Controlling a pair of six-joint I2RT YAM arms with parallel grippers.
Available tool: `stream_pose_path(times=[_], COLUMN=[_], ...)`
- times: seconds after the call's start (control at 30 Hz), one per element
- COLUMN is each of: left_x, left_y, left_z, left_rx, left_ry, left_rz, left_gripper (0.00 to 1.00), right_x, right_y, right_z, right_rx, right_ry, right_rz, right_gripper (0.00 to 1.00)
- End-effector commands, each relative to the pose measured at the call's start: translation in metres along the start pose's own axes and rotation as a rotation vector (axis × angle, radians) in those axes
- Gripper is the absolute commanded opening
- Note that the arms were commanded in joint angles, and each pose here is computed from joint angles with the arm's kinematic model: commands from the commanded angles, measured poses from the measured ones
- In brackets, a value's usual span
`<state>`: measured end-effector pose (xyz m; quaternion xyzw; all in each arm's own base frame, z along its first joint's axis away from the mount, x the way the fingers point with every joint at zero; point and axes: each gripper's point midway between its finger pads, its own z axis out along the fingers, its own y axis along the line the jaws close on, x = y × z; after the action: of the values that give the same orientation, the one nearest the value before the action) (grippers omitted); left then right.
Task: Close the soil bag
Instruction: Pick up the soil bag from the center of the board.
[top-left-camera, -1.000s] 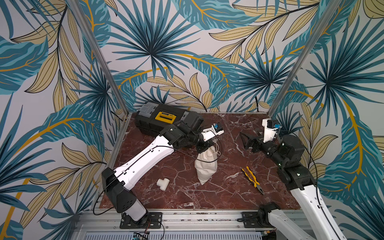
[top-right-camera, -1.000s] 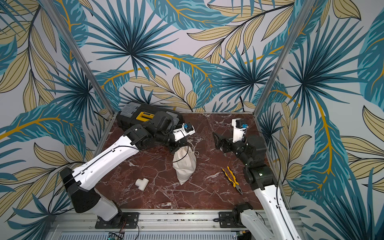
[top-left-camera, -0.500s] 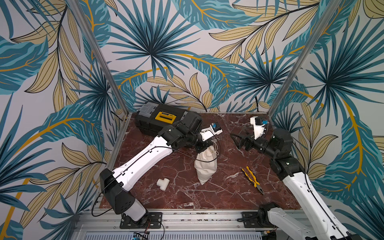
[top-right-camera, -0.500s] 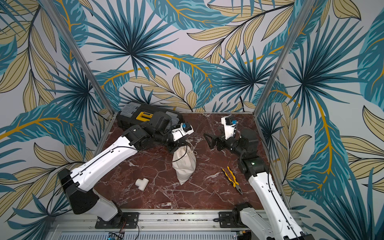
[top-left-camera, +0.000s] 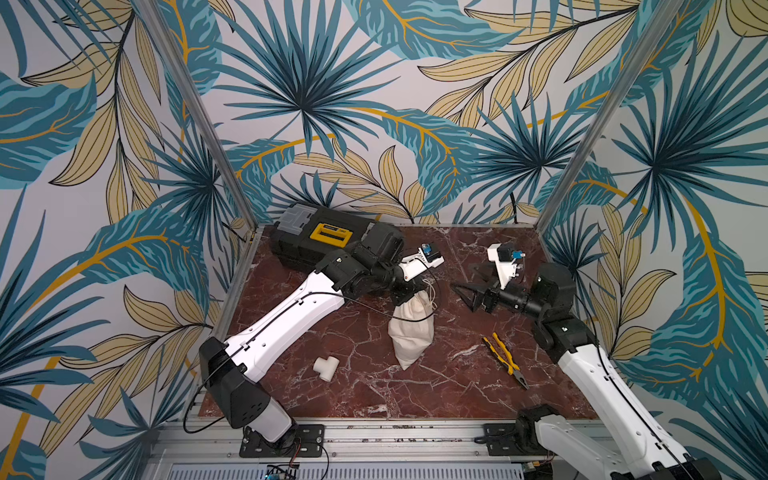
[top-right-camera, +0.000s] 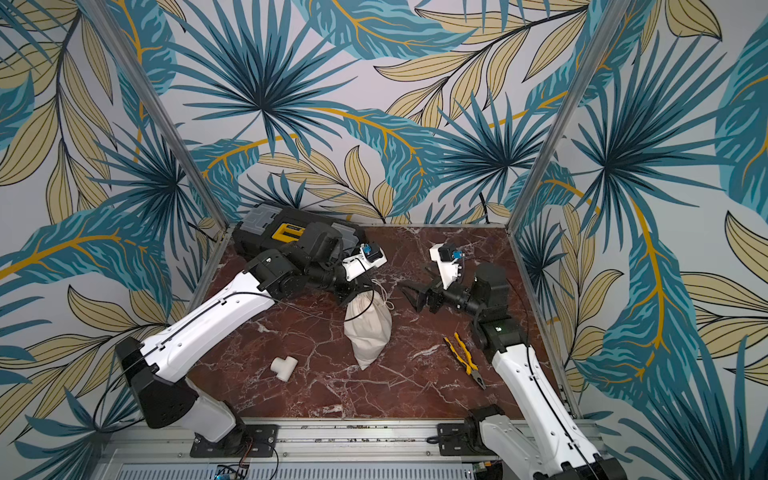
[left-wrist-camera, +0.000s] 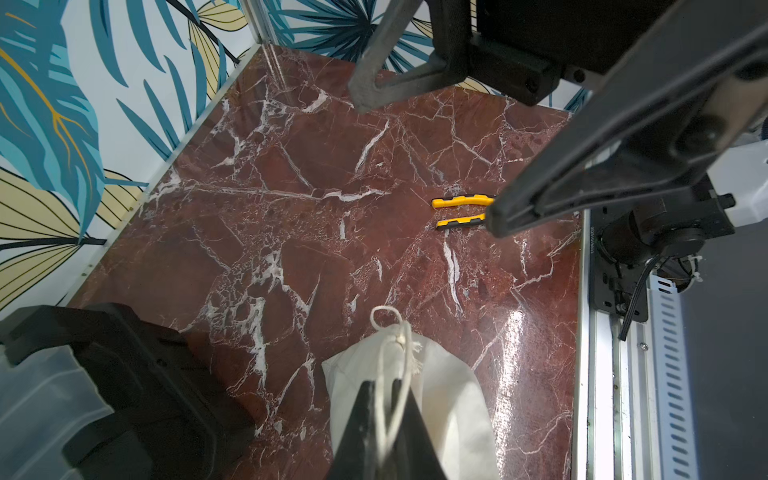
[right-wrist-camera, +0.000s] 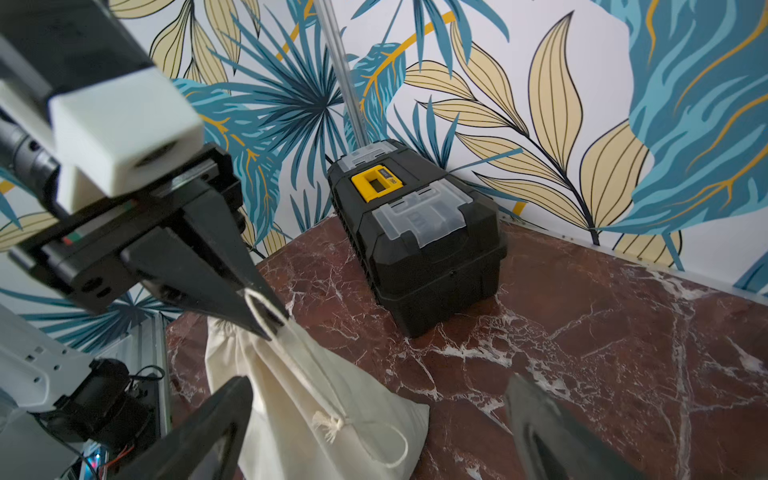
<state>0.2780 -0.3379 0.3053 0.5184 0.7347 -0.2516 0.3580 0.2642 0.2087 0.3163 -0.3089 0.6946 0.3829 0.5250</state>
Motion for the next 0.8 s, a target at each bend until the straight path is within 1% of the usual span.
stream_pose_path(times=[0.0,0.2,0.37,0.77], left_x=[-0.031,-0.037,-0.034,-0.037], left_y=[-0.002,-0.002,-0.003,-0.003], left_z=[-0.018,-0.019,-0.016,-0.017], left_rx=[0.013,0.019,0.028,0.028], left_ry=[-0.087,-0.102,-0.093,-0.099], left_rz=[0.012,0.003,-0.010,-0.011], left_gripper=[0.00,0.00,0.00,0.00], right_x=[0.015,0.040,0.049,0.069], right_y=[0.015,0.022,0.027,0.055], right_z=[0.002,0.008,0.014,0.048], right_rx=[-0.087,-0.142,-0.182,-0.378], right_ry=[0.049,0.116,0.142,0.184], right_rz=[-0.094,-0.180,-0.241,-0.267], right_gripper=[0.99,0.99,0.99,0.99])
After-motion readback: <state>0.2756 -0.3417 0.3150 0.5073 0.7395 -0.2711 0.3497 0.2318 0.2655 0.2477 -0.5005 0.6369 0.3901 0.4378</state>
